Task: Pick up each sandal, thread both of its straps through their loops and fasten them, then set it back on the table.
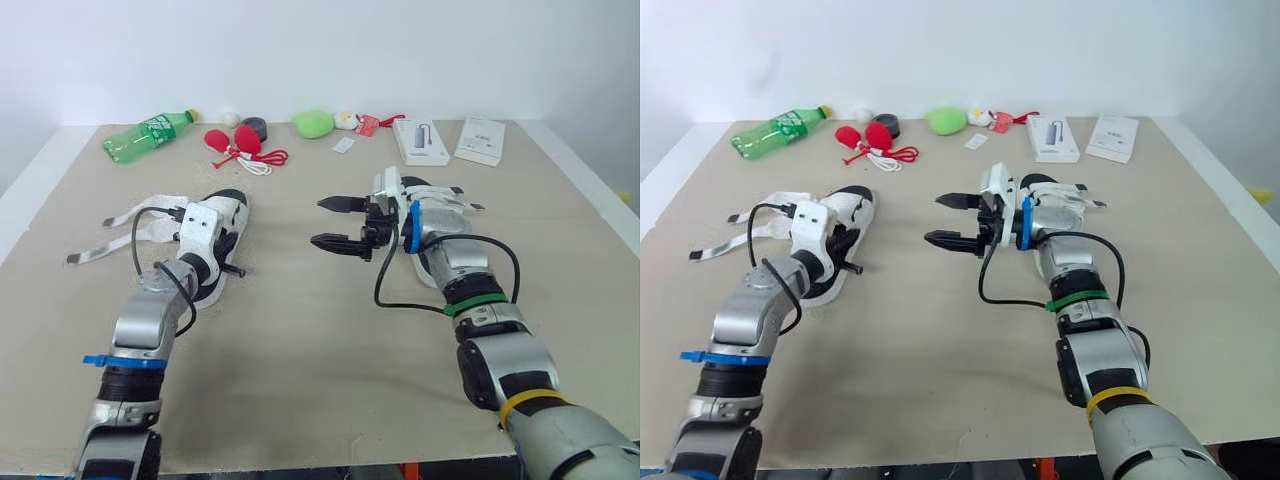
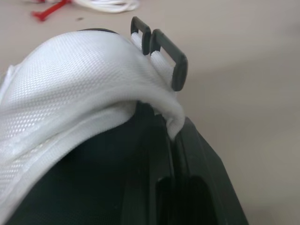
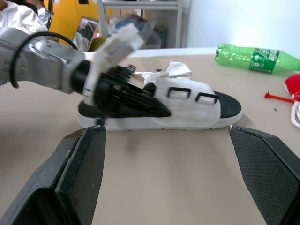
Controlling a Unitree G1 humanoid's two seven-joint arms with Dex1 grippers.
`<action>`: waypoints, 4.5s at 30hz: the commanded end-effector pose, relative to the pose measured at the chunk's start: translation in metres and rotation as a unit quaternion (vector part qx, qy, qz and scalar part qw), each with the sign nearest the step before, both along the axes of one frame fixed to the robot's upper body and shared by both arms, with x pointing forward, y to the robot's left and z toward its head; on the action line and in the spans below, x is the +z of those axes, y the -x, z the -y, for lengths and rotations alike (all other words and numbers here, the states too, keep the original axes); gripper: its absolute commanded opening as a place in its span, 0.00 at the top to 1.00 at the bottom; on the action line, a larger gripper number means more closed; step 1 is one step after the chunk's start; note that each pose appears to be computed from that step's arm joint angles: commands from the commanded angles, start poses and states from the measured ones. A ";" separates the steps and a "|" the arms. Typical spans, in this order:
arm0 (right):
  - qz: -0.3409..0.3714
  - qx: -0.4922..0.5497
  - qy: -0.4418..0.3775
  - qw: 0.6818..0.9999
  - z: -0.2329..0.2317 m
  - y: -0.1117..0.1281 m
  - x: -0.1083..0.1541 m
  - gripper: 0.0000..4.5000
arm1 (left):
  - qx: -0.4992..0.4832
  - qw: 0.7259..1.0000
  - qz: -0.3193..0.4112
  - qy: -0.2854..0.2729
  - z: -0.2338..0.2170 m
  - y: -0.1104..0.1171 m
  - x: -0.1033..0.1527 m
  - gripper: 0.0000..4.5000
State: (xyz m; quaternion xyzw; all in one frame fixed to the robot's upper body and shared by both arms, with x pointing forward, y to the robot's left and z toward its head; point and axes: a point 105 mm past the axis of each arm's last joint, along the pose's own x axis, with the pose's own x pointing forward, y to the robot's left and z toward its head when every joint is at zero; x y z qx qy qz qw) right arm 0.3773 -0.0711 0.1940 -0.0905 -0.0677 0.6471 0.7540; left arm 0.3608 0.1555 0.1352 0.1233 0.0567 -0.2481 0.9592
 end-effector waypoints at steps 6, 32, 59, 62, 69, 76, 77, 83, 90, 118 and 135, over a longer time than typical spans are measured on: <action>0.026 0.023 0.011 0.999 0.022 0.029 0.003 0.00 | -0.366 0.914 0.095 -0.149 0.052 0.095 0.000 0.99; 0.004 -0.004 0.044 0.999 0.055 0.046 -0.014 0.00 | -0.520 0.808 0.160 -0.228 0.062 0.113 -0.014 0.99; 0.007 0.060 0.114 0.992 0.064 0.064 -0.033 0.19 | -0.434 0.897 -0.044 -0.070 0.019 0.132 0.015 0.63; 0.005 0.073 0.130 0.989 0.060 0.068 -0.039 0.47 | -0.400 0.912 -0.084 -0.015 0.006 0.125 0.026 0.63; 0.002 0.088 0.154 0.984 0.044 0.078 -0.053 0.97 | -0.309 0.945 -0.059 0.087 0.001 0.087 0.050 0.63; -0.004 0.077 0.180 0.981 0.019 0.077 -0.067 0.99 | -0.203 0.962 -0.092 0.158 0.002 0.037 0.044 0.63; -0.002 0.074 0.187 0.980 0.019 0.076 -0.069 0.99 | -0.198 0.959 -0.101 0.178 0.003 0.033 0.045 0.63; 0.012 0.073 0.212 0.974 0.020 0.074 -0.073 1.00 | -0.154 0.950 -0.144 0.230 -0.001 0.015 0.035 0.57; 0.022 0.071 0.212 0.974 0.020 0.073 -0.069 1.00 | -0.132 0.925 -0.223 0.277 0.003 0.001 0.022 0.04; 0.035 0.059 0.209 0.976 0.023 0.073 -0.064 1.00 | -0.080 0.857 -0.304 0.408 0.048 -0.069 0.003 0.34; 0.039 0.059 0.212 0.975 0.026 0.073 -0.067 1.00 | -0.287 0.954 0.054 0.064 0.069 -0.046 0.062 0.99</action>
